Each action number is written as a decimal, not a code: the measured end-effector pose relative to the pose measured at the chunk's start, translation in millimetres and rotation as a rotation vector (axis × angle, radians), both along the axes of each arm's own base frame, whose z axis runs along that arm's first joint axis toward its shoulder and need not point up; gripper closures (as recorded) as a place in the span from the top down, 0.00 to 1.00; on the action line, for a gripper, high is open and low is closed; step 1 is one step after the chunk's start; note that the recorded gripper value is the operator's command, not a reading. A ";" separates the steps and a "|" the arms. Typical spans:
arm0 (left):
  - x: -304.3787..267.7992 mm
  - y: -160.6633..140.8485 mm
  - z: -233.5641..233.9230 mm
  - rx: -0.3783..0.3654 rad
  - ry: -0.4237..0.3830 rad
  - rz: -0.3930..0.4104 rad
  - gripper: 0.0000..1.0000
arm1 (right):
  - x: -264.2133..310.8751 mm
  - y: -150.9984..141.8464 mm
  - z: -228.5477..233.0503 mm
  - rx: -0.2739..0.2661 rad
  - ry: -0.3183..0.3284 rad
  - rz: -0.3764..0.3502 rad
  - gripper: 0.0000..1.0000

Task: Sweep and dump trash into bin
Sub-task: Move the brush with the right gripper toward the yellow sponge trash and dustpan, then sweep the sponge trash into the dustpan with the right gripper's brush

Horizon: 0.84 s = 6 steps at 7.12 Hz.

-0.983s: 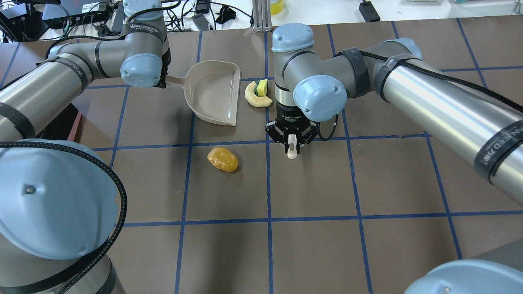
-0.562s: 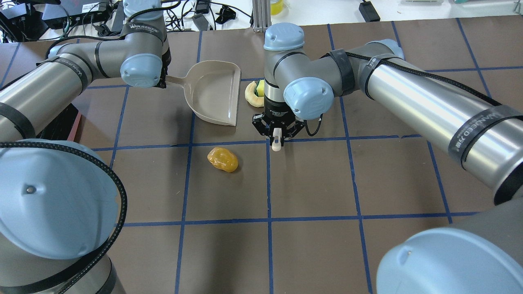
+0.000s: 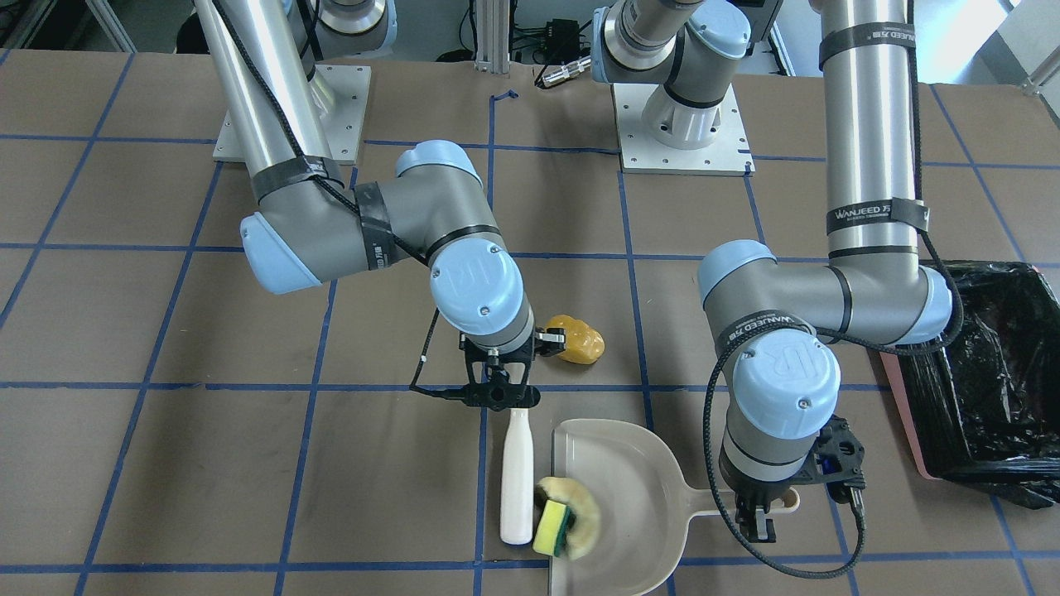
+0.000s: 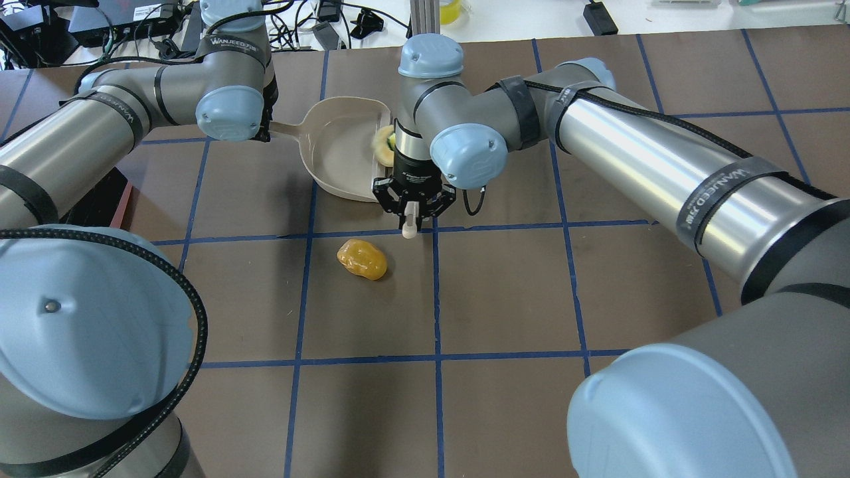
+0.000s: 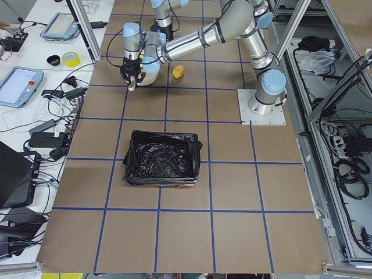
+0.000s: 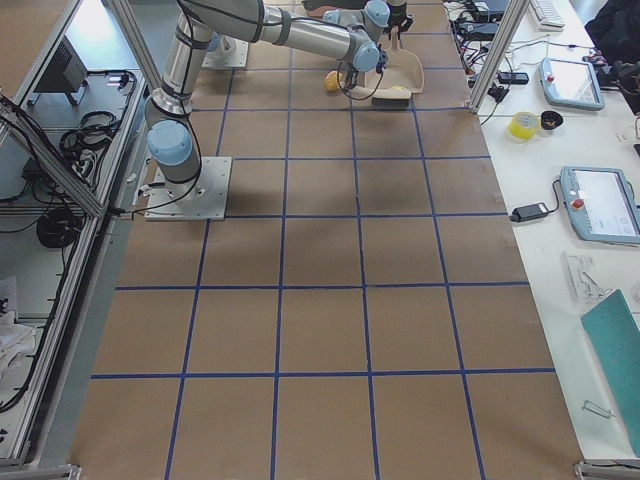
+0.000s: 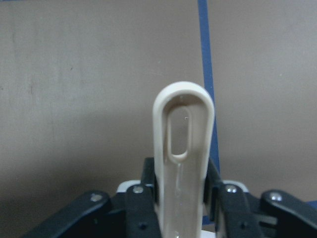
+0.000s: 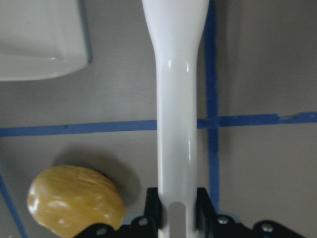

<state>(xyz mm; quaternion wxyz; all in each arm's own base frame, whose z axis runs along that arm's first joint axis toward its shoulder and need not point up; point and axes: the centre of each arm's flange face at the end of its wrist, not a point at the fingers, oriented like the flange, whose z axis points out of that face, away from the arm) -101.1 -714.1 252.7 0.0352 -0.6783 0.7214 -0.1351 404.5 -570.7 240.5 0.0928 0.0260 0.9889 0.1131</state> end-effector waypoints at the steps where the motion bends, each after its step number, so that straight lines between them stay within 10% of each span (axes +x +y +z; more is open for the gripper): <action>1: 0.0 -1.1 0.1 -0.001 0.000 0.000 0.00 | 21.4 -3.4 2.0 0.000 -0.047 0.018 0.00; 4: 0.0 -1.7 -0.6 -0.001 0.001 0.000 0.00 | 34.9 -4.3 11.3 0.016 -0.089 0.048 0.00; 6: -0.4 -1.8 -0.8 -0.001 0.005 0.001 0.00 | 17.1 10.1 36.8 0.043 0.032 0.053 0.00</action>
